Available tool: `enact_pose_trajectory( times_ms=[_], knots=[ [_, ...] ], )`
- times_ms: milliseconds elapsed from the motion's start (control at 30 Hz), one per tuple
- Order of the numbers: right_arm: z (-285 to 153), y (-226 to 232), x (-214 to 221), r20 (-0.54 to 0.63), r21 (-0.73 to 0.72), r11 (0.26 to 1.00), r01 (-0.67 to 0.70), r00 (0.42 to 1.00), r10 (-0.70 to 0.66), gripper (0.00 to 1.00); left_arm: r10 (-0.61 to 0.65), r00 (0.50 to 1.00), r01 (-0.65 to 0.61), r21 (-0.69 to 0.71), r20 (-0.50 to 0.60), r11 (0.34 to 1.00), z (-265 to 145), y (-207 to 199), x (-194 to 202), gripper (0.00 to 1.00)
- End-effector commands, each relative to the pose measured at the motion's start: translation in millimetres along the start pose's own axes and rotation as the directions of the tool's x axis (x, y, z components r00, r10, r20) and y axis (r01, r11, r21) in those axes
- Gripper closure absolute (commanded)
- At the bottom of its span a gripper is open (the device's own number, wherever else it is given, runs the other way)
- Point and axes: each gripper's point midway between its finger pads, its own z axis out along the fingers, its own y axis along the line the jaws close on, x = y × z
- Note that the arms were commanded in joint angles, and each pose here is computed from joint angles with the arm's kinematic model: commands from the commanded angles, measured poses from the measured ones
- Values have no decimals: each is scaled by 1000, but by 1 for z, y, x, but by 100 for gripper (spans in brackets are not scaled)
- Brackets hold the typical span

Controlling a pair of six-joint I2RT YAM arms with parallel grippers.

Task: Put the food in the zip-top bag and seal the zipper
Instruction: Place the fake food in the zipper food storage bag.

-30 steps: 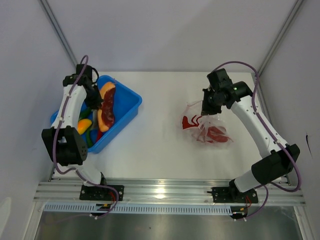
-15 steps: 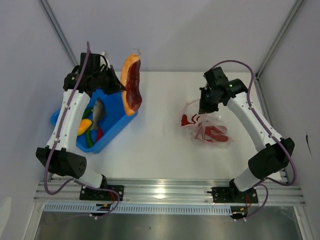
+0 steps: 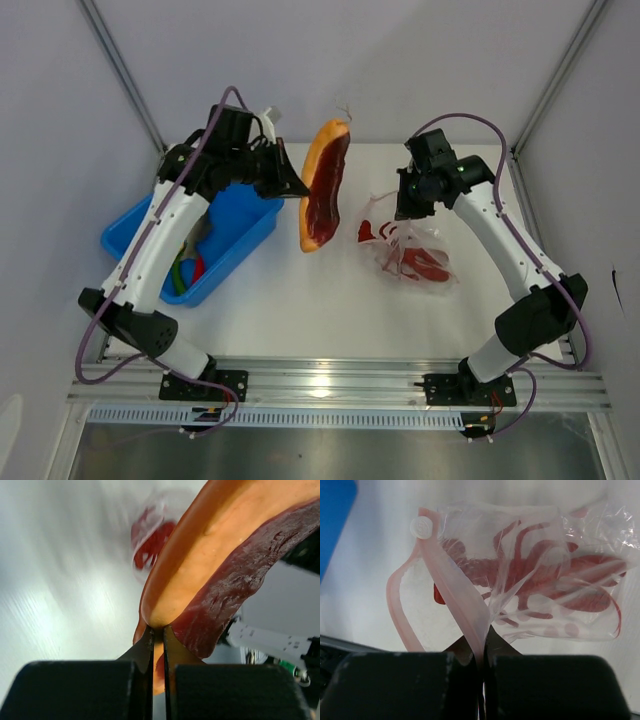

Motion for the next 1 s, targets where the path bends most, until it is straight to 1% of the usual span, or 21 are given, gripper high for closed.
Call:
enact_pose_trajectory(
  times_ms=[0,33,67,167,200,267,300,367,400,433,533,567,800,867,900,967],
  knots=[
    [-19,-9,-25,157,63,995,76,984,-85,100,-15,975,-1,-71,-222,997,0,2,55,99],
    [-17,-14,-22,160,87,992,87,982,-100,100,-15,965,-9,-90,-263,996,5,6,65,99],
    [-18,-14,-26,188,93,991,99,975,-115,100,3,950,-35,-95,-312,995,5,6,78,100],
    [-26,-20,-31,260,155,979,129,951,-167,100,-18,916,-32,-118,-400,993,13,14,105,100],
    [-24,-25,-30,268,190,971,144,944,-193,100,-14,911,-37,-116,-412,993,12,13,109,99],
    [-30,-23,-36,309,196,967,162,926,-218,100,-12,899,-63,-156,-439,986,13,19,118,99],
    [-29,-24,-35,314,205,964,168,922,-227,100,8,886,-91,-156,-464,984,12,17,127,100],
    [-35,-17,-37,348,202,957,207,898,-267,100,11,871,-112,-176,-491,978,14,20,139,99],
    [-33,-14,-33,346,198,953,230,893,-287,100,2,864,-112,-188,-504,976,14,23,144,99],
    [-37,-2,-30,358,189,940,284,872,-335,100,-6,856,-113,-199,-517,974,14,25,149,100],
    [-35,10,-18,358,219,905,366,832,-423,100,-10,835,-127,-211,-550,969,15,29,162,99],
    [-40,17,-16,374,231,890,393,809,-454,100,-3,830,-141,-214,-558,967,15,30,166,99],
    [-45,25,1,386,229,879,418,790,-476,100,-17,775,-174,-239,-631,955,18,40,197,99],
    [-48,29,4,405,221,878,424,779,-478,100,-22,757,-166,-224,-653,960,22,38,205,99],
    [-48,31,10,409,212,874,438,772,-487,100,-38,733,-139,-205,-679,969,24,33,211,99],
    [-49,33,14,416,208,870,447,764,-492,100,-52,719,-122,-199,-693,972,28,31,218,100]
  ],
)
